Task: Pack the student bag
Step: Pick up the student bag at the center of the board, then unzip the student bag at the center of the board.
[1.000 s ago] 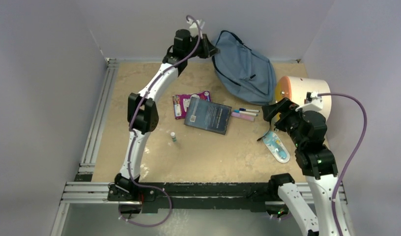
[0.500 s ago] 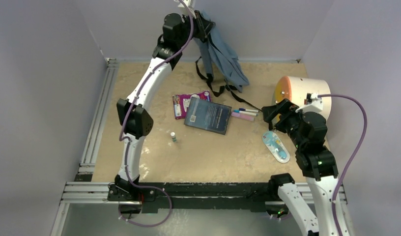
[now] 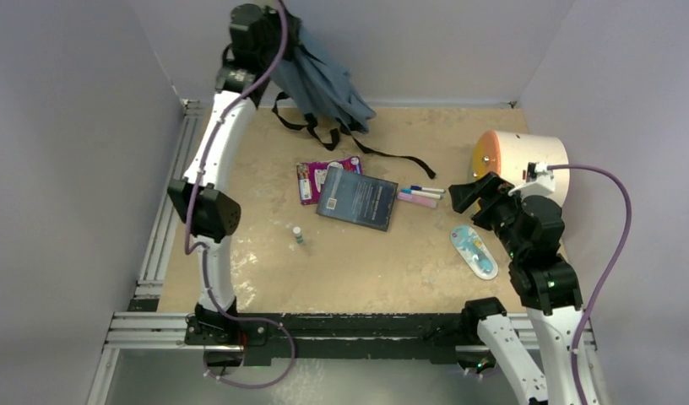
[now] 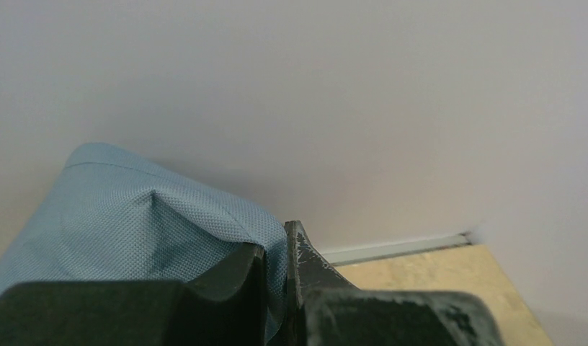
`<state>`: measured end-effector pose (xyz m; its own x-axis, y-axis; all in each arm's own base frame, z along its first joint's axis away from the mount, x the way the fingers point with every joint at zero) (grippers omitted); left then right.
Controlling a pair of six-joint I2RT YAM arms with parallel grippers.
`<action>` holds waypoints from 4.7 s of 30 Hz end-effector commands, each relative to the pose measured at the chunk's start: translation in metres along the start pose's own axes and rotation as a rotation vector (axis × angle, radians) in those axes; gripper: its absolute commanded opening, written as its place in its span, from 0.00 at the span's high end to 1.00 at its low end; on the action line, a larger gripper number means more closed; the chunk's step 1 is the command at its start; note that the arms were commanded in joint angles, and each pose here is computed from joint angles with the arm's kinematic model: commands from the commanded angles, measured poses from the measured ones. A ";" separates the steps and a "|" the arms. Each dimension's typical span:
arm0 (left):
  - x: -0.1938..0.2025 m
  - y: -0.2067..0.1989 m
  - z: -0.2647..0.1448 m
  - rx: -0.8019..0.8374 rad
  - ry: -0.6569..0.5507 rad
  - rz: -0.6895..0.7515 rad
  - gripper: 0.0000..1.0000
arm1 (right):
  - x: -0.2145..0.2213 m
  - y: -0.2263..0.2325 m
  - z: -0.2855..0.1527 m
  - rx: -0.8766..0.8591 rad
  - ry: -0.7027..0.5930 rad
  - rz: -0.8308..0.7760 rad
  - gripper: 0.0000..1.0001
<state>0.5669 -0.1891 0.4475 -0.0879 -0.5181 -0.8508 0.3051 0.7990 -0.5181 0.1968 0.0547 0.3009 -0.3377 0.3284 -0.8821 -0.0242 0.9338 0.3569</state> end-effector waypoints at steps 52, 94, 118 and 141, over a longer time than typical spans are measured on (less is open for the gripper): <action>0.046 0.035 -0.266 0.098 0.574 0.746 1.00 | 0.020 0.073 0.018 -0.591 0.070 -0.078 0.14; -0.003 0.003 -0.253 0.165 0.310 0.944 1.00 | 0.098 0.234 0.063 -0.780 0.070 -0.070 0.16; 0.043 -0.012 -0.313 0.415 0.303 0.872 1.00 | 0.035 0.249 0.188 -0.699 0.006 -0.035 0.23; 0.057 -0.019 -0.327 0.510 0.342 0.871 1.00 | 0.000 0.256 0.276 -1.015 -0.088 -0.230 0.37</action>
<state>0.2533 -0.1255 0.3674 0.0384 0.3723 -0.9273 0.7202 0.6329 0.2840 0.4613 0.3183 0.2570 -0.2828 0.1636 -0.9451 -0.7685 0.5510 0.3253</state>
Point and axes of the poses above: each gripper's point midway between its finger pads, its own z axis out along the fingers, its own y axis along the line the jaws close on, x = y × z, the point moved 3 cm from there along -z, back along the fingers, and after that the axes turned 14 degrees about -z, right-handed, at the moved point
